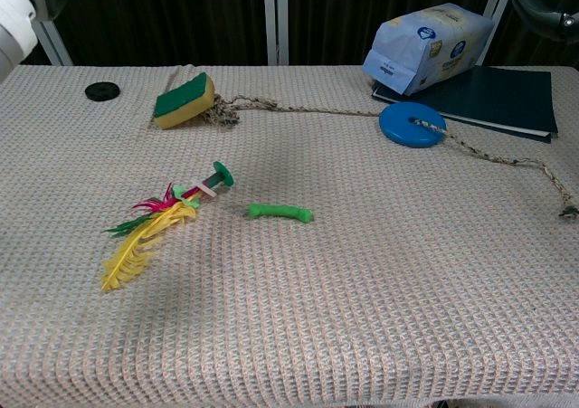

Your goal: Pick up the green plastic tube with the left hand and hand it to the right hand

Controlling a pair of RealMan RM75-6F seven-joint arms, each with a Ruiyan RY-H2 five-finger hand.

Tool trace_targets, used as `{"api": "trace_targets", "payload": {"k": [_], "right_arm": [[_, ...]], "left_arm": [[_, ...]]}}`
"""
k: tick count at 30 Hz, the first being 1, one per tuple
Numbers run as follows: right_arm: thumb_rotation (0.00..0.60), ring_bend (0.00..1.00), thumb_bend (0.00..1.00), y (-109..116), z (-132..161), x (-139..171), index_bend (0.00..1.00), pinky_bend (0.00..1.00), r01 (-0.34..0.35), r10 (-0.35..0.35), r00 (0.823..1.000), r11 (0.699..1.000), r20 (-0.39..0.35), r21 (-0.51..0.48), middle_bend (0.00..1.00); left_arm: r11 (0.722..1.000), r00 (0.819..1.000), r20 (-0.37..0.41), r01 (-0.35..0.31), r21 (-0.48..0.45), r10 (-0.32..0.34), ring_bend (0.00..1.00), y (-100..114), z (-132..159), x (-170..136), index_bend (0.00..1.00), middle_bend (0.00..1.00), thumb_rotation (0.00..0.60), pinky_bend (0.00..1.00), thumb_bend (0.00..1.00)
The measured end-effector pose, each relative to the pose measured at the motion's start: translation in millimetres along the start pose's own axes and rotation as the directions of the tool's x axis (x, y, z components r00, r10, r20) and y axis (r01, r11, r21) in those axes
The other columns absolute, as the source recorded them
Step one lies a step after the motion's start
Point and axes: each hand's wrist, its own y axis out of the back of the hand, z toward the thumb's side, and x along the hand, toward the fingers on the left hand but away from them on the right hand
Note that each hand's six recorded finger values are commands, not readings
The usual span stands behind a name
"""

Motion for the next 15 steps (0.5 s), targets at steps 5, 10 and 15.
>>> {"api": "trace_targets", "payload": {"k": [5, 10, 15], "right_arm": [[0.600, 0.00, 0.33, -2.6, 0.0, 2.2, 0.00, 0.00, -0.007, 0.007, 1.000, 1.000, 0.007, 0.003, 0.00], [0.600, 0.00, 0.33, 2.6, -2.8, 4.8, 0.00, 0.00, 0.008, -0.008, 1.000, 1.000, 0.014, 0.009, 0.00], [0.600, 0.00, 0.33, 13.4, -6.4, 8.0, 0.00, 0.00, 0.048, -0.048, 0.999, 0.999, 0.023, 0.019, 0.00]], "left_arm": [[1.000, 1.000, 0.000, 0.020, 0.002, -0.020, 0.17, -4.0, 0.9, 0.4, 0.15, 0.20, 0.595, 0.20, 0.25], [0.998, 0.999, -0.005, 0.052, 0.031, -0.051, 0.17, -10.6, 0.1, -0.6, 0.27, 0.22, 0.599, 0.22, 0.25], [0.985, 0.995, -0.024, 0.098, 0.145, -0.096, 0.17, -20.8, -3.9, -6.1, 0.33, 0.24, 0.586, 0.23, 0.25]]}}
